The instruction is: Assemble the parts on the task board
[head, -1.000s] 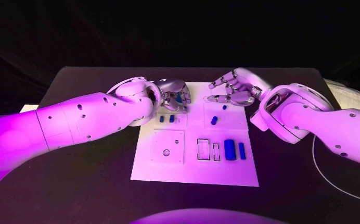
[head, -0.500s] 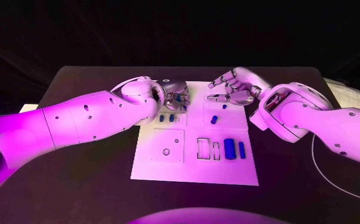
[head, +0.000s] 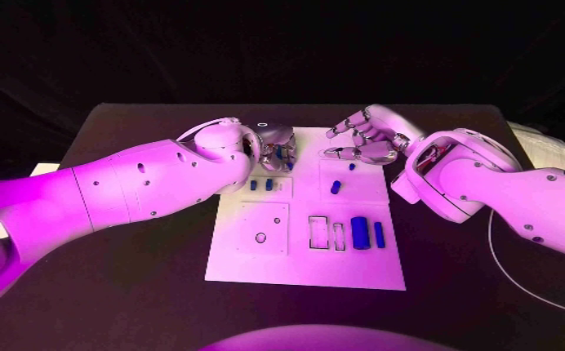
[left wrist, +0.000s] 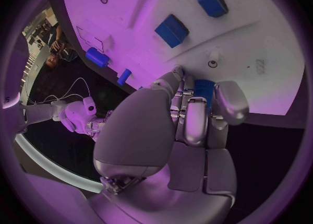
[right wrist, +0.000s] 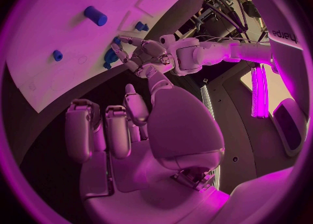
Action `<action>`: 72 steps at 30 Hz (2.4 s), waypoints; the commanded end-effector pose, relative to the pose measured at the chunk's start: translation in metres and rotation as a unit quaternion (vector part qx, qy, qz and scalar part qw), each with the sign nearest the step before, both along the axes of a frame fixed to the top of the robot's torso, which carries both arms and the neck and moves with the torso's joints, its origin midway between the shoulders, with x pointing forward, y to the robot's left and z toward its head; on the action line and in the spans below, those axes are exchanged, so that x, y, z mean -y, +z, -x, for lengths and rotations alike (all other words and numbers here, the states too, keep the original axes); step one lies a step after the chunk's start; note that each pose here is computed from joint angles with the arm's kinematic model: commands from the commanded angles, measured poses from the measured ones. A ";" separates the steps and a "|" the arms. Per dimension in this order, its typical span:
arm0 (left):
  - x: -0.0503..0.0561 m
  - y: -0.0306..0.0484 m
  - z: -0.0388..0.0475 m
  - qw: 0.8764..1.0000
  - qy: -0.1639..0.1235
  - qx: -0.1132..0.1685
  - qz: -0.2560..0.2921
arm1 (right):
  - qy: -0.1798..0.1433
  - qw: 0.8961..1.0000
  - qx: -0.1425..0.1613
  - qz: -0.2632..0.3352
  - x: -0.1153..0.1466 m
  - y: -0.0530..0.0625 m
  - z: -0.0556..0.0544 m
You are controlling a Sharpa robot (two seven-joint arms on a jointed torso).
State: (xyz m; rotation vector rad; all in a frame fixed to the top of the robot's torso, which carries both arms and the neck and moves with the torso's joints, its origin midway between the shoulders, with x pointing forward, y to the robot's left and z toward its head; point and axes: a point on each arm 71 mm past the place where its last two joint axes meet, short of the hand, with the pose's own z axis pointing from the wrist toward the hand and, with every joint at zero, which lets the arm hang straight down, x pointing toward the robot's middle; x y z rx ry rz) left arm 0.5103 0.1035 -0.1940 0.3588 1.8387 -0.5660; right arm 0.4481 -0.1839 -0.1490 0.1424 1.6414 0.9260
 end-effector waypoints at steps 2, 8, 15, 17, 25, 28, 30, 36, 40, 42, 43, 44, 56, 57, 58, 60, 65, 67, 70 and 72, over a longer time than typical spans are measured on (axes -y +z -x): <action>0.004 -0.0053 0.0022 1.000 -0.009 -0.014 -0.017 | 0.009 1.000 -0.002 0.003 -0.002 -0.001 0.001; 0.005 -0.0054 0.0026 1.000 -0.013 -0.015 -0.012 | 0.010 1.000 -0.003 0.004 -0.002 -0.001 0.001; 0.003 -0.0033 0.0016 1.000 -0.008 0.001 0.009 | 0.011 1.000 -0.003 0.003 -0.002 -0.001 0.001; 0.002 -0.0019 0.0016 1.000 -0.005 0.007 0.022 | 0.011 1.000 -0.003 0.003 -0.002 -0.001 0.001; -0.008 0.0075 0.0051 0.998 0.009 0.011 0.067 | 0.009 1.000 -0.003 0.003 -0.002 -0.001 0.001; -0.016 0.0135 0.0069 0.996 0.018 0.009 0.084 | 0.009 1.000 -0.003 0.003 -0.001 -0.001 0.000; -0.024 0.0181 0.0076 0.995 0.027 0.006 0.094 | 0.008 1.000 -0.003 0.003 -0.001 -0.001 0.000; -0.048 0.0237 0.0069 0.994 0.053 -0.010 0.097 | 0.007 1.000 -0.005 0.003 0.000 -0.002 0.000; -0.059 0.0217 0.0067 0.994 0.061 -0.028 0.085 | 0.007 1.000 -0.006 0.004 0.000 -0.003 0.000; -0.062 0.0205 0.0068 0.994 0.063 -0.035 0.079 | 0.006 1.000 -0.006 0.004 0.000 -0.003 0.000; -0.063 0.0200 0.0067 0.994 0.063 -0.038 0.076 | 0.006 1.000 -0.006 0.004 0.000 -0.003 0.000; -0.064 0.0195 0.0066 0.994 0.064 -0.040 0.074 | 0.006 1.000 -0.006 0.004 0.000 -0.003 0.000; -0.065 0.0100 0.0042 0.995 0.064 -0.049 0.054 | 0.007 1.000 -0.007 0.004 0.000 -0.004 0.000; -0.064 0.0092 0.0042 0.995 0.063 -0.049 0.054 | 0.007 1.000 -0.007 0.004 0.000 -0.004 0.000; -0.064 0.0085 0.0043 0.995 0.062 -0.050 0.053 | 0.008 1.000 -0.007 0.004 0.000 -0.004 0.000; -0.062 0.0075 0.0045 0.996 0.060 -0.050 0.053 | 0.008 1.000 -0.007 0.004 -0.001 -0.004 0.000; -0.061 0.0058 0.0042 0.996 0.060 -0.050 0.047 | 0.008 1.000 -0.007 0.004 -0.001 -0.004 0.000; -0.061 0.0055 0.0038 0.996 0.060 -0.049 0.045 | 0.008 1.000 -0.007 0.004 -0.001 -0.004 0.000; -0.060 0.0049 0.0034 0.996 0.059 -0.048 0.041 | 0.008 1.000 -0.007 0.004 -0.001 -0.004 0.000; -0.060 0.0045 0.0034 0.996 0.058 -0.048 0.038 | 0.008 1.000 -0.007 0.004 -0.001 -0.004 0.000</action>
